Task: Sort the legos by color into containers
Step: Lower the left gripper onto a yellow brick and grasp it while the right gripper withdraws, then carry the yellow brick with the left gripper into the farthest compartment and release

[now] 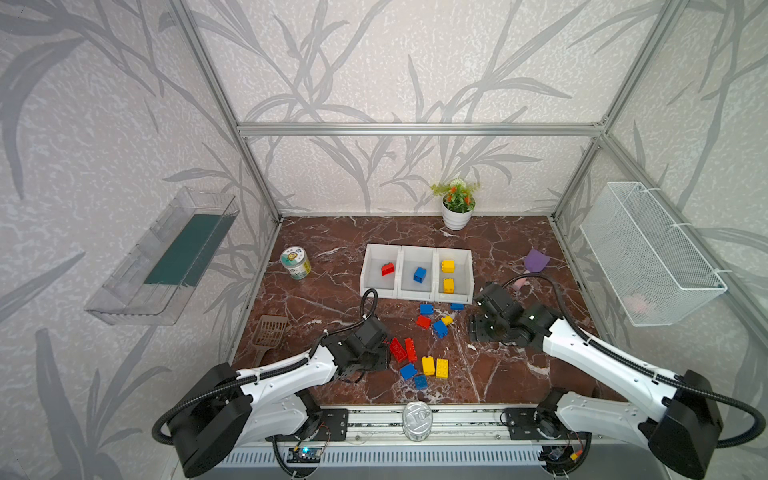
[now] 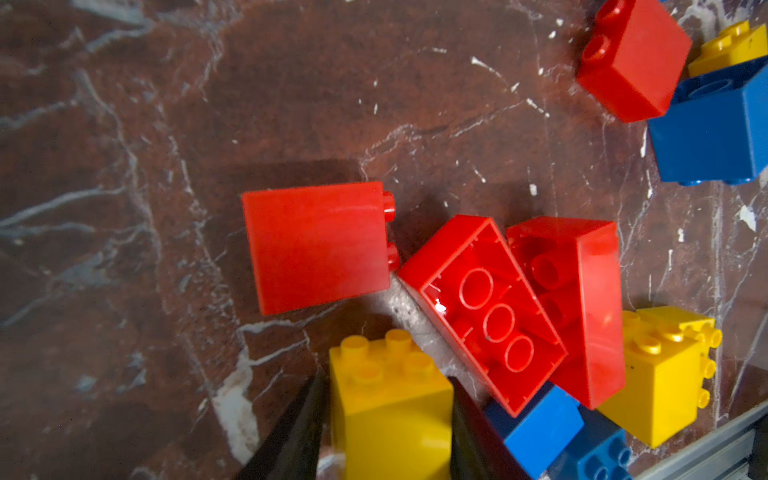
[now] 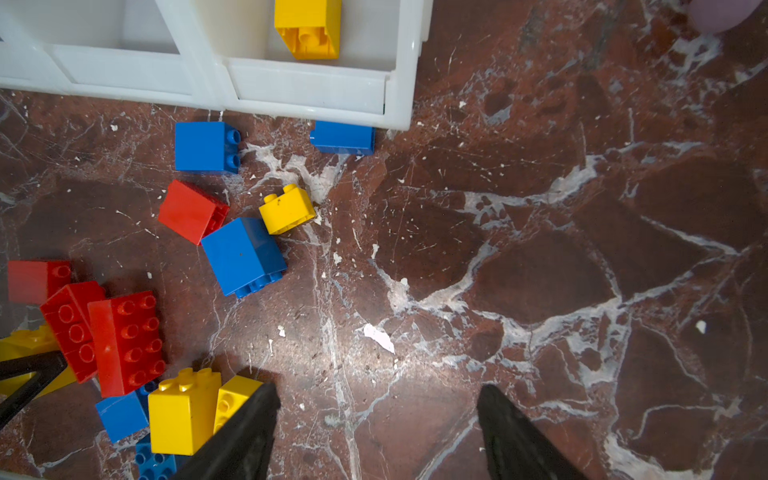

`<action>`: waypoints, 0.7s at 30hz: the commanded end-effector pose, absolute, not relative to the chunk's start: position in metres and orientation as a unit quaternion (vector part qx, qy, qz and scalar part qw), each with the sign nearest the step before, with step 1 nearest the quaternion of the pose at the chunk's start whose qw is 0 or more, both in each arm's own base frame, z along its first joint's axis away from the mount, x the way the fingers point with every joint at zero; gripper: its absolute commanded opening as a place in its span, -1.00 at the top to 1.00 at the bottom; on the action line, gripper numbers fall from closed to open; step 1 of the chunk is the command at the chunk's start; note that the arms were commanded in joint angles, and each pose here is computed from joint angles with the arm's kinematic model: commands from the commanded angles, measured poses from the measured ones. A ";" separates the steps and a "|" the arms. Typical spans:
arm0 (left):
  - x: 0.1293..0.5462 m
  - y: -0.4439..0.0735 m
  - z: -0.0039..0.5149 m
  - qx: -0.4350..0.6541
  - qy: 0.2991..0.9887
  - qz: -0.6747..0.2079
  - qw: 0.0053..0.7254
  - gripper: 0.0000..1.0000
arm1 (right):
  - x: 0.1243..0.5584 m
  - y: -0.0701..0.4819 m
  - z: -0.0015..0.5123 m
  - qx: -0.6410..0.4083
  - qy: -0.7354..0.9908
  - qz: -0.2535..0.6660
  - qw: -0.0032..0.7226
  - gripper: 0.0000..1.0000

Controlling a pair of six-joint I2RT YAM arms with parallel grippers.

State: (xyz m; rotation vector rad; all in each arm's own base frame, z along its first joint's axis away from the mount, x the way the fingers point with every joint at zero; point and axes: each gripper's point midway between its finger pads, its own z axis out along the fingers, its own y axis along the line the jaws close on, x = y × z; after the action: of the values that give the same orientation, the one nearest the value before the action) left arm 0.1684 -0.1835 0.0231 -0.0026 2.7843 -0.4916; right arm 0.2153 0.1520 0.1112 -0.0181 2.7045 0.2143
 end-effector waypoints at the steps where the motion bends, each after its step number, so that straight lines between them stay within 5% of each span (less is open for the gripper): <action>1: 0.171 -0.177 0.028 -0.005 0.973 -0.156 0.169 0.08 | 0.212 0.148 0.115 0.003 0.972 0.079 0.222 -0.53; 11: 0.179 -0.181 0.055 0.010 0.967 -0.163 0.195 0.40 | 0.211 0.143 0.122 0.006 0.970 0.077 0.231 -0.53; 21: 0.245 -0.231 0.131 0.058 0.932 -0.186 0.305 0.41 | 0.210 0.126 0.139 0.020 0.956 0.077 0.282 -0.53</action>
State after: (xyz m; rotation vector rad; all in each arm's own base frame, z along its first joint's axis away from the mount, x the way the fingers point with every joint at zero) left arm 0.2213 -0.2190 0.1133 0.1011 2.5520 -0.5340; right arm 0.2145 0.1380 0.1414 0.0386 2.5686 0.2612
